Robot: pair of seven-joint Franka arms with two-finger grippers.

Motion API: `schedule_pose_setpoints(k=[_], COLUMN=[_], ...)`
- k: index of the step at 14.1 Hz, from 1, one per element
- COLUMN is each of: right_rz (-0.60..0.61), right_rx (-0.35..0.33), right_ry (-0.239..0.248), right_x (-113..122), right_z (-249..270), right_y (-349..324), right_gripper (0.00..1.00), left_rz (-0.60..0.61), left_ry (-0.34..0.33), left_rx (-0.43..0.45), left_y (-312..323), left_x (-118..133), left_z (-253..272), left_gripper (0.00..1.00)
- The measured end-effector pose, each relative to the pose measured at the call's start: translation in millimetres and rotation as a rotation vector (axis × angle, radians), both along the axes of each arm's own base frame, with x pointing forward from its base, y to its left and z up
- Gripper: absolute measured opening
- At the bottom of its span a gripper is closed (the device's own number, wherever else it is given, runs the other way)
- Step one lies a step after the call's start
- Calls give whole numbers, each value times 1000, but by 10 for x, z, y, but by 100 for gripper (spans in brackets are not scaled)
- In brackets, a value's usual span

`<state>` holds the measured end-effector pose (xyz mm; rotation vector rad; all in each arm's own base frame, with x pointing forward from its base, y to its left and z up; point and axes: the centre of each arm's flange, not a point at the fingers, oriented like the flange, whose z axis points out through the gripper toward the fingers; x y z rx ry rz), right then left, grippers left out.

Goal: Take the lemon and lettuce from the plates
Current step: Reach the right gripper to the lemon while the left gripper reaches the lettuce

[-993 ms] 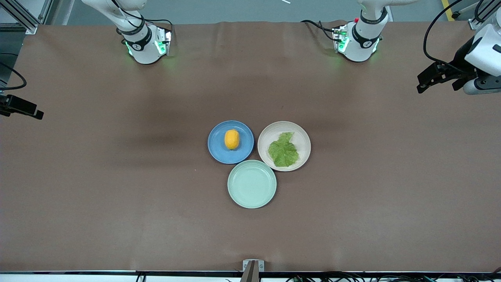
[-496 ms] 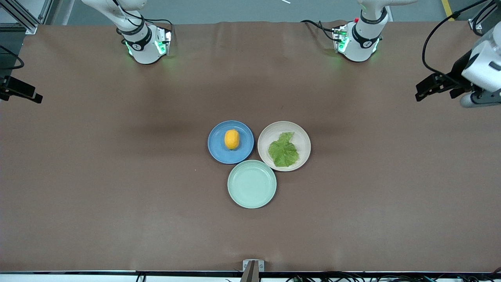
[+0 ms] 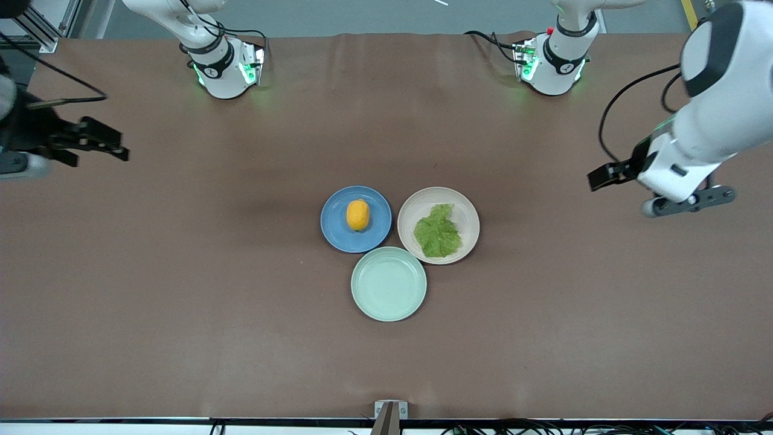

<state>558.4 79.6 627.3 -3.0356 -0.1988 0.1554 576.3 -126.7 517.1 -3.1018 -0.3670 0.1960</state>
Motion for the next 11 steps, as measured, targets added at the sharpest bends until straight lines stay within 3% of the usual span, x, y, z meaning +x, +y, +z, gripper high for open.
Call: schedule_pose_setpoints(k=[2, 5, 11], right_rz=[59, 77, -9], right_rx=[-8, -25, -40], right_ry=[37, 50, 9], right_x=[17, 54, -139], right_z=[-274, -889, -2520], right_y=[625, 1603, 2840], right_gripper=[100, 100, 100], left_rz=[90, 223, 525], left_ry=[13, 22, 14], left_rx=[0, -2, -7], left_y=[-275, -689, -1528], left_x=[91, 195, 189], left_z=[-307, -770, -1626], left_gripper=[100, 100, 100])
